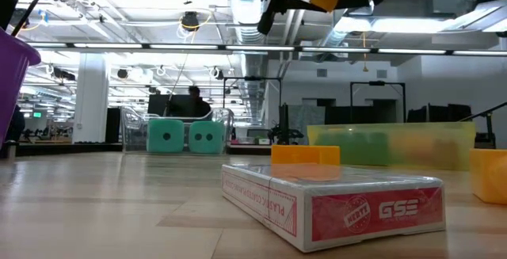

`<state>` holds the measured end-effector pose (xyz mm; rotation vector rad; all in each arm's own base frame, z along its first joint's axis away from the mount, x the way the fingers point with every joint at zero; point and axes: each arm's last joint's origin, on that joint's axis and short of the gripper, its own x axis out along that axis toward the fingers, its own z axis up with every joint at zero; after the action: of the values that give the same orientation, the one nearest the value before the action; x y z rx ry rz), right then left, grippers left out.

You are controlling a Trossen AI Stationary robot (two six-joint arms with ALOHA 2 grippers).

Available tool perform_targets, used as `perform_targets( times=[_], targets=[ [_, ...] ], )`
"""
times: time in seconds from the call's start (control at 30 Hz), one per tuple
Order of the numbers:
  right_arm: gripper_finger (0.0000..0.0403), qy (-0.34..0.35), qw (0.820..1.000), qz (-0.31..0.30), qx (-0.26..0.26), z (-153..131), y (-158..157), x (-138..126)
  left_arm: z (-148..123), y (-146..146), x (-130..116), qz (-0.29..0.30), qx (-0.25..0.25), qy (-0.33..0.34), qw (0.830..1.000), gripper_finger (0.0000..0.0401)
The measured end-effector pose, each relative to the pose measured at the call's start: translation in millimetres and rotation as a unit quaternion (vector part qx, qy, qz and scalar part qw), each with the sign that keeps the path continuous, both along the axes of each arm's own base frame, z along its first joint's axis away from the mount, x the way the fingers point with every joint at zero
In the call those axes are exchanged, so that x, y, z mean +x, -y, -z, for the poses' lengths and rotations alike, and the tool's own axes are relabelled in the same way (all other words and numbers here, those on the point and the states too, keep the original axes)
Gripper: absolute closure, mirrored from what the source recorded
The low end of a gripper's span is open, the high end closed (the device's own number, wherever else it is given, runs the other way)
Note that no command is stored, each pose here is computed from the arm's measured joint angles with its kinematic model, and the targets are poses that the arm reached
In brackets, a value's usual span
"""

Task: Pick & Place Toys
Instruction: Put the yellow game piece into the yellow bin

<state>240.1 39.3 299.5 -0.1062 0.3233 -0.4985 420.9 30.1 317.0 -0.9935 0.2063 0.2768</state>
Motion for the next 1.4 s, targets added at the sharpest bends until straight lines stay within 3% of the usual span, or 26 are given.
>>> perform_targets(
  times=[0.33,0.6,0.9,1.03,1.23,1.3,1.4],
  targets=[
    [0.0147,-0.011,1.0,0.002,-0.006,0,0,-1,-1,0,1,0.006,-0.006,0.006,1.0,0.0259],
    [0.0154,0.0,0.999,0.033,-0.004,-12,3,-1,-3,-1,0,-0.007,0.016,0.007,1.0,0.0218],
    [0.015,-0.057,0.985,0.142,0.078,-5,16,-18,-21,-8,-27,-0.017,0.114,-0.059,0.992,0.0173],
    [0.0149,-0.088,0.959,0.22,0.158,9,25,-34,-34,-9,-49,-0.031,0.168,-0.103,0.98,0.0162],
    [0.0149,-0.147,0.877,0.355,0.289,26,41,-57,-58,-9,-84,-0.069,0.202,-0.138,0.967,0.0159],
    [0.0148,-0.154,0.86,0.371,0.316,28,47,-58,-63,-9,-92,-0.078,0.213,-0.148,0.963,0.0159],
    [0.0148,-0.151,0.849,0.363,0.352,32,57,-53,-71,-8,-104,-0.09,0.218,-0.149,0.96,0.0159]
  ],
)
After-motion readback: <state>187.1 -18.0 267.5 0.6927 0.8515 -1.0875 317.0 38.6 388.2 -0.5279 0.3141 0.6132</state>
